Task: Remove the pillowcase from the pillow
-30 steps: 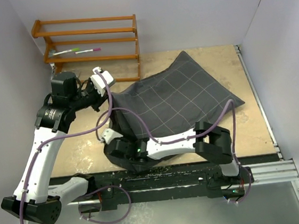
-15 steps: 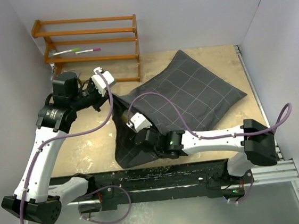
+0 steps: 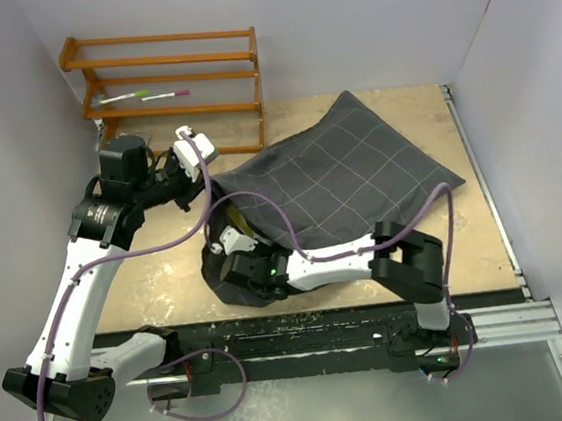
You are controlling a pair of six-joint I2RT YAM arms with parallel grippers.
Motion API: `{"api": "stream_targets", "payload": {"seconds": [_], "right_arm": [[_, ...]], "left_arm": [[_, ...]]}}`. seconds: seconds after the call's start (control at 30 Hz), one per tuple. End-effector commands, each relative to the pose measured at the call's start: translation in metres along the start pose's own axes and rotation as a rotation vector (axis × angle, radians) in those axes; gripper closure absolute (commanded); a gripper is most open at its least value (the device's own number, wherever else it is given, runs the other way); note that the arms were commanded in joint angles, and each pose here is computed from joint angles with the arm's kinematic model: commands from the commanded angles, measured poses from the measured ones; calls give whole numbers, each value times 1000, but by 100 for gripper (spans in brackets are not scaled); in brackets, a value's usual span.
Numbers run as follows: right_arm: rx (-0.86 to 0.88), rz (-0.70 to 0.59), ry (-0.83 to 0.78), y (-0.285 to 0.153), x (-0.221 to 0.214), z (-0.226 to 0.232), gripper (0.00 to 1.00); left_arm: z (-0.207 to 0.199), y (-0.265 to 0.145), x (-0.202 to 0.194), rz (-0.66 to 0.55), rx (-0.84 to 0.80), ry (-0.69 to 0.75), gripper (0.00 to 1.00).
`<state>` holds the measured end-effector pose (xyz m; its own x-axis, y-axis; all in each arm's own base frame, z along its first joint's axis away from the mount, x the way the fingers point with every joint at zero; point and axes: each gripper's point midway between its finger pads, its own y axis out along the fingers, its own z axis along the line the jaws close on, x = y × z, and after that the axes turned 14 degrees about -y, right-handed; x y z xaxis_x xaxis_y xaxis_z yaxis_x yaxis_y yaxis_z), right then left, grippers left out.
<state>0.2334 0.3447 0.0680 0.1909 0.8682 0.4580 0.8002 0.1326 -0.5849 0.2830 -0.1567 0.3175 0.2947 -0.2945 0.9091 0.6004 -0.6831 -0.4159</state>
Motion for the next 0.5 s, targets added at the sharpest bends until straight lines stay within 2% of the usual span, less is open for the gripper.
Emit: {"api": "stream_targets", "payload": {"seconds": [0.0, 0.2, 0.3, 0.33, 0.43, 0.47], "right_arm": [[-120, 83, -128, 9, -5, -16, 0], [-144, 153, -176, 25, -14, -19, 1], [-154, 183, -106, 31, -25, -33, 10], [-161, 181, -81, 31, -26, -39, 18], [-174, 161, 1, 27, -23, -58, 58], [-171, 145, 29, 25, -18, -64, 67]], "left_arm": [[-7, -20, 47, -142, -3, 44, 100], [-8, -25, 53, -149, 0, 48, 100], [-9, -28, 57, -153, 4, 51, 100], [-9, -29, 58, -155, 5, 50, 100], [-8, -32, 62, -160, 15, 53, 100], [-7, -33, 63, -162, 21, 54, 100]]}}
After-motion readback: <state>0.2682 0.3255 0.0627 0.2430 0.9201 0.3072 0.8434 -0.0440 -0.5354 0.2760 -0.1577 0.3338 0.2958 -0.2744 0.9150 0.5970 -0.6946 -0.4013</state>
